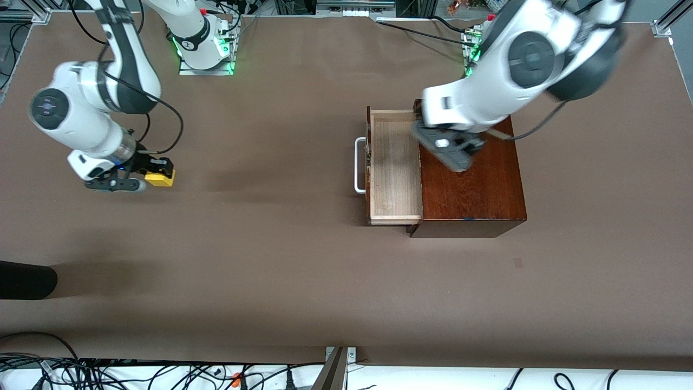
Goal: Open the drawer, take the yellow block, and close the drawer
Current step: 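Lift the yellow cube out with the right gripper and carry it aside, then place the cube with the right gripper while the left gripper pushes the drawer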
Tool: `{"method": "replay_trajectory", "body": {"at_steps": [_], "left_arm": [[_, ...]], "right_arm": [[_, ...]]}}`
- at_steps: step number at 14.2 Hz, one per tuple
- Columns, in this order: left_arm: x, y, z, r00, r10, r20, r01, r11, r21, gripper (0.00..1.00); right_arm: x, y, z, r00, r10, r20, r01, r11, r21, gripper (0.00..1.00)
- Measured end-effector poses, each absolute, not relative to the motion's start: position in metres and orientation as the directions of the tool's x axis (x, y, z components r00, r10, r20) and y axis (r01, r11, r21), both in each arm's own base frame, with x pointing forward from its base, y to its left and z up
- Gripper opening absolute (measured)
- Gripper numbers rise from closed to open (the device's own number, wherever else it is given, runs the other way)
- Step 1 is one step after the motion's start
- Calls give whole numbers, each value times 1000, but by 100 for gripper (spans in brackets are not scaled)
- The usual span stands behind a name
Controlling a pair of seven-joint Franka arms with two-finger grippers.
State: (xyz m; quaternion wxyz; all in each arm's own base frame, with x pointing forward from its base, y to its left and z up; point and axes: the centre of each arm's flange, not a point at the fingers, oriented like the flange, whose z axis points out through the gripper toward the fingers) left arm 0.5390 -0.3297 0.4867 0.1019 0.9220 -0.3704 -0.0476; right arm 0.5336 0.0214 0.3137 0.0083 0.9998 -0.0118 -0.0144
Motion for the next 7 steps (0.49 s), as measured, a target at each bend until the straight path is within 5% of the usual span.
{"method": "replay_trajectory", "body": {"at_steps": [7], "left_arm": [[511,-468,389,223,-943,249,-970,-189,153,100]], "right_arm": [[533,20,224,999,2,-50,5,-998,69,56]]}}
